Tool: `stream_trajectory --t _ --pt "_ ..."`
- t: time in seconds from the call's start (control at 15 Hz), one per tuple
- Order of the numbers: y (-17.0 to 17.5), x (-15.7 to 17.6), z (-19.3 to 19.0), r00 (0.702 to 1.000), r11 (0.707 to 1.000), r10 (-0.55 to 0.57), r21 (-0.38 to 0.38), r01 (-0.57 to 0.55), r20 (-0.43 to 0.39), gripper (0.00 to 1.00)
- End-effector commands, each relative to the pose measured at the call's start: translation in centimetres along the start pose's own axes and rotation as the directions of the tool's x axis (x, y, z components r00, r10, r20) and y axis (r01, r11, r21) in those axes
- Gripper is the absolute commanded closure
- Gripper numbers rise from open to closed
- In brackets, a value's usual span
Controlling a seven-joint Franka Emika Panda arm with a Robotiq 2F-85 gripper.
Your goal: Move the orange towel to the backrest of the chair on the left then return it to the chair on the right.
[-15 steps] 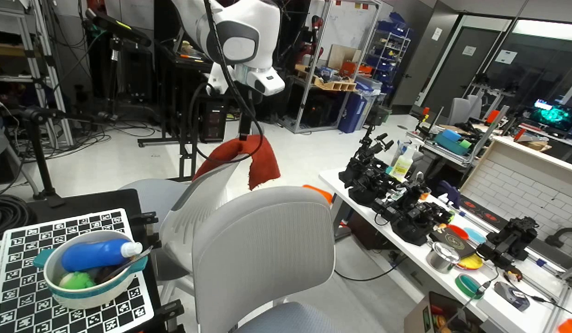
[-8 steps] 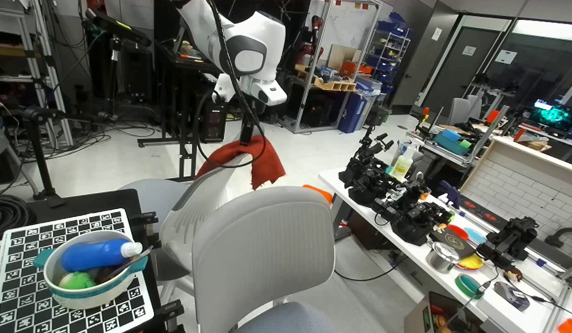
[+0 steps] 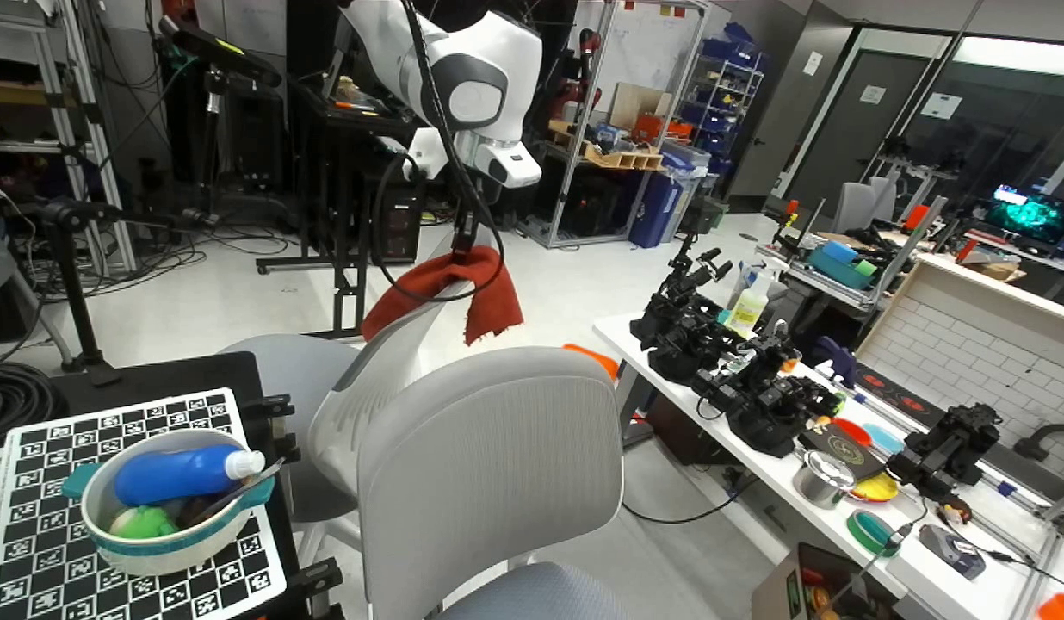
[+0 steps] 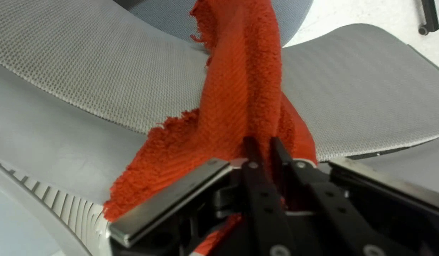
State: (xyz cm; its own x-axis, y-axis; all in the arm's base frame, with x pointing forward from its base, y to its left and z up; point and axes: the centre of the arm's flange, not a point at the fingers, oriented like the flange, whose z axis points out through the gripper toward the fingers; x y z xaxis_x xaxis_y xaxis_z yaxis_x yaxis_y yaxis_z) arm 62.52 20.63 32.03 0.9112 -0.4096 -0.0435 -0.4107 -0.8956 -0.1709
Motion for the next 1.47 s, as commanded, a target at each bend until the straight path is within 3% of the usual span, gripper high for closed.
stream_trajectory --t 0.0,0.27,0.73,1.0,1.4 --pt "-0.2 0.7 -0.8 1.0 1.0 0.012 -0.011 -0.012 0.004 1.0" --pt "1.0 -0.4 -4.7 1.0 1.0 0.001 0.022 -0.001 -0.024 0.99" --pt "7.2 -1.0 -17.4 0.987 0.991 0.048 0.129 -0.028 -0.156 0.99" --pt "13.4 2.3 -24.1 0.964 0.977 0.14 0.192 -0.097 -0.227 0.99" --pt "21.5 7.2 -28.8 0.923 0.945 0.264 0.266 -0.189 -0.28 0.99"
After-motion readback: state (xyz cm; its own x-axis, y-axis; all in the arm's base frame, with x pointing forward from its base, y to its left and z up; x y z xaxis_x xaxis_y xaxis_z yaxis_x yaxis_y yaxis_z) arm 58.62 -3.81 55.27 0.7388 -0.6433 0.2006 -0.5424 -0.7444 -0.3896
